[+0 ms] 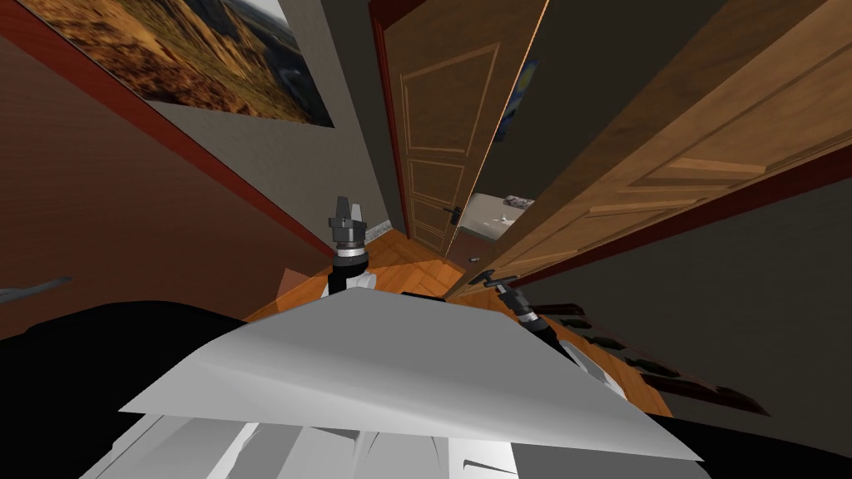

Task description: Pull the door open

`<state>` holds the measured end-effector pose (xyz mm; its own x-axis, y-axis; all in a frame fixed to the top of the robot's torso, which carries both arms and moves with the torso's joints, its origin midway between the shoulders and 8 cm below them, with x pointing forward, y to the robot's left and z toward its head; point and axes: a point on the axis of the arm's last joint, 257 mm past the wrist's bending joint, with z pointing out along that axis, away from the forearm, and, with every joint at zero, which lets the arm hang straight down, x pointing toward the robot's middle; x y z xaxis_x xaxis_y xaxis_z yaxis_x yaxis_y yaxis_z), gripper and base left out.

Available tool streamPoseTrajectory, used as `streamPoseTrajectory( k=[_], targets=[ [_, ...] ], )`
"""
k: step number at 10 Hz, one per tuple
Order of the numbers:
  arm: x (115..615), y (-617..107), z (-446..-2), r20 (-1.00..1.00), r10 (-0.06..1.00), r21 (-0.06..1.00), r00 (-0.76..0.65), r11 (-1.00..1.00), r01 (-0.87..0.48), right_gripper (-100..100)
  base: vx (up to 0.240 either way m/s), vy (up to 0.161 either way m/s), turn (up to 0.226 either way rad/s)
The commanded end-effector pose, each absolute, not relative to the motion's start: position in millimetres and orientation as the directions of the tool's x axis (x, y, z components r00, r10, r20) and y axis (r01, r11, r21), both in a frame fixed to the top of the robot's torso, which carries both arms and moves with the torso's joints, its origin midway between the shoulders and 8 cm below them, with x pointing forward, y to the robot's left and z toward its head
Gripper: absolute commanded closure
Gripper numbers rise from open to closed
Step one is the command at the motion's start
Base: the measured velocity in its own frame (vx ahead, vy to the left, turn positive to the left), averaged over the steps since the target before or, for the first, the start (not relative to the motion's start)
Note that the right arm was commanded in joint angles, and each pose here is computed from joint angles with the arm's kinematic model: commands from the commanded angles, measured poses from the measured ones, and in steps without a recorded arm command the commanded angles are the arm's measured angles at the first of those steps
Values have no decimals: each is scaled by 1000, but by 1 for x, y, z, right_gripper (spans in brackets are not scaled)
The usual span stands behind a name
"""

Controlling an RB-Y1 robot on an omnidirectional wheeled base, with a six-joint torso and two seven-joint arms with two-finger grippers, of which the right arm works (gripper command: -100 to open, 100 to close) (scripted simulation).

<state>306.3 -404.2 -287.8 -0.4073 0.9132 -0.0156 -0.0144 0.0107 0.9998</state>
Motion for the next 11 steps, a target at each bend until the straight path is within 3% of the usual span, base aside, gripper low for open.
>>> streamPoseTrajectory(
  k=[1,11],
  targets=[
    [292,-397,-293,-1,902,1000,-431,1,-1,100,-38,-21,27],
    [277,-413,-293,-11,901,1000,-434,6,-12,100,10,0,14]
  ],
)
